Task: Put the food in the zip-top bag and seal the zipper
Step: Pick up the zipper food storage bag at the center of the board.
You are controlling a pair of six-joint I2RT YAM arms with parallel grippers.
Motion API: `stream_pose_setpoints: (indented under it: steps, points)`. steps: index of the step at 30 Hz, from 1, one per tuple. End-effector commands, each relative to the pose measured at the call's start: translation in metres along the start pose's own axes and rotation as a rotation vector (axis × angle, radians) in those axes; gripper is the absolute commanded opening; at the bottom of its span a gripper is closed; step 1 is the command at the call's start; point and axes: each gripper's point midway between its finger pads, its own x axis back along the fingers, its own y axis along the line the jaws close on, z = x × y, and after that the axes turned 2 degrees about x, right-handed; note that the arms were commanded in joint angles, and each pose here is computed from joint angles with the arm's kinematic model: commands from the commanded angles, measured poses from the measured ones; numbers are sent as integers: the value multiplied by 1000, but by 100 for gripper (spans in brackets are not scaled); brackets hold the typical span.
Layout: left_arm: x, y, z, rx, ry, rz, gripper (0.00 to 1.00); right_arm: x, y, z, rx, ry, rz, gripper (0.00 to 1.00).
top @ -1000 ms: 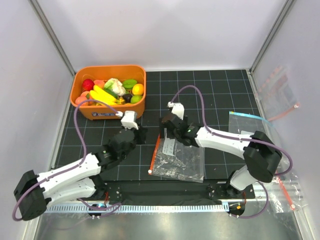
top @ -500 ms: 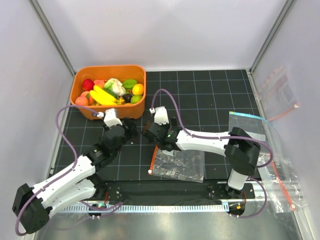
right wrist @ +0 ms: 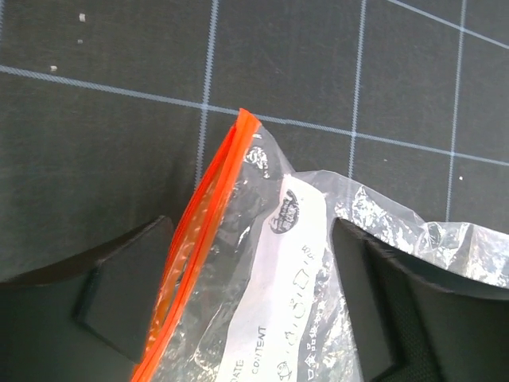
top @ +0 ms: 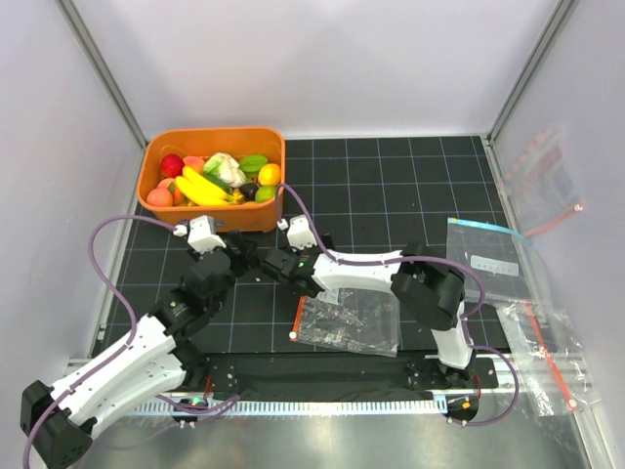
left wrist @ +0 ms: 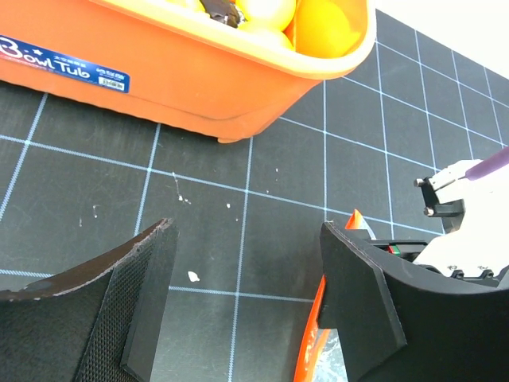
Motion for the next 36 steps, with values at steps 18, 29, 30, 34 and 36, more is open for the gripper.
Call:
stream_pose_setpoints:
  steps: [18,29,30,34,36]
  points:
    - [-2,2,-2,-6,-15,-15,77,23,-21,-17,-116,-77,-59,1]
    - [-8,-65,38,-33,174,299,84,77,-46,-53,-352,-251,-391,1]
    - [-6,-69,43,-41,194,329,85,80,-47,-55,-357,-267,-409,1]
    - [6,-95,48,-39,225,496,87,91,-47,-58,-378,-307,-489,1]
    - [14,-110,50,-33,239,585,88,100,-41,-64,-391,-331,-551,1]
